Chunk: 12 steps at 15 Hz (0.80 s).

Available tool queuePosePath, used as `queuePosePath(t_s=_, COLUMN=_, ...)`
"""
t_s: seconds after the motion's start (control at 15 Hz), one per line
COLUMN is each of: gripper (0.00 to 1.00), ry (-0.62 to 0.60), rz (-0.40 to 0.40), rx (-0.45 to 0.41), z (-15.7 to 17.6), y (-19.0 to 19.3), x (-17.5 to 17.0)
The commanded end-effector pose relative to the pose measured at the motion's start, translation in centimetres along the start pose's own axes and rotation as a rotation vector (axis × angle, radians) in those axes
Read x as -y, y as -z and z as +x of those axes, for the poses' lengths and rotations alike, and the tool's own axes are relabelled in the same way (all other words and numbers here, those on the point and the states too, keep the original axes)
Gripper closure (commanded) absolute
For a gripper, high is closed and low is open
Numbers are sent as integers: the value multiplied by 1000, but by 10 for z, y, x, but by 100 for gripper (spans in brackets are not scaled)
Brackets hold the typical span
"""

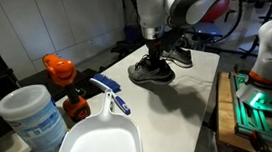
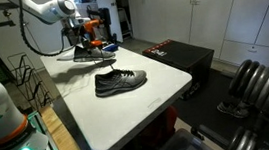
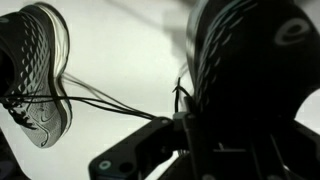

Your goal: Remove the top shoe on the stacked shoes and put it on the left, pick up the shoe on the right and put it on top of the shoe on the left

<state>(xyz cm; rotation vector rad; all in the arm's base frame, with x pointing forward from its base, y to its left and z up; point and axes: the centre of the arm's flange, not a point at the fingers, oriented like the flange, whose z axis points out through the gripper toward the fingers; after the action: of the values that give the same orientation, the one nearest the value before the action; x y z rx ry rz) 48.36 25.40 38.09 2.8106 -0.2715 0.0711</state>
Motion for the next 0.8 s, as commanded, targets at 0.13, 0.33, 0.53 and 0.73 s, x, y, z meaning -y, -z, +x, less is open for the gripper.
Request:
queuePosePath(t_s=0.13, gripper=98, ry=94, rz=-27, rx=-75, z=-16, y=-33, x=-29)
queuePosePath(t_s=0.33, gripper=98, ry=130, rz=-35, rx=-88, z=-20, y=-45, x=-38)
queuePosePath(t_s=0.53, gripper=65, ry=117, rz=-10, rx=-85, z=-22, y=-42, x=-42)
queuePosePath(t_s=0.73, gripper=42, ry=114, rz=-24, rx=-92, z=-27, y=-26, x=-53)
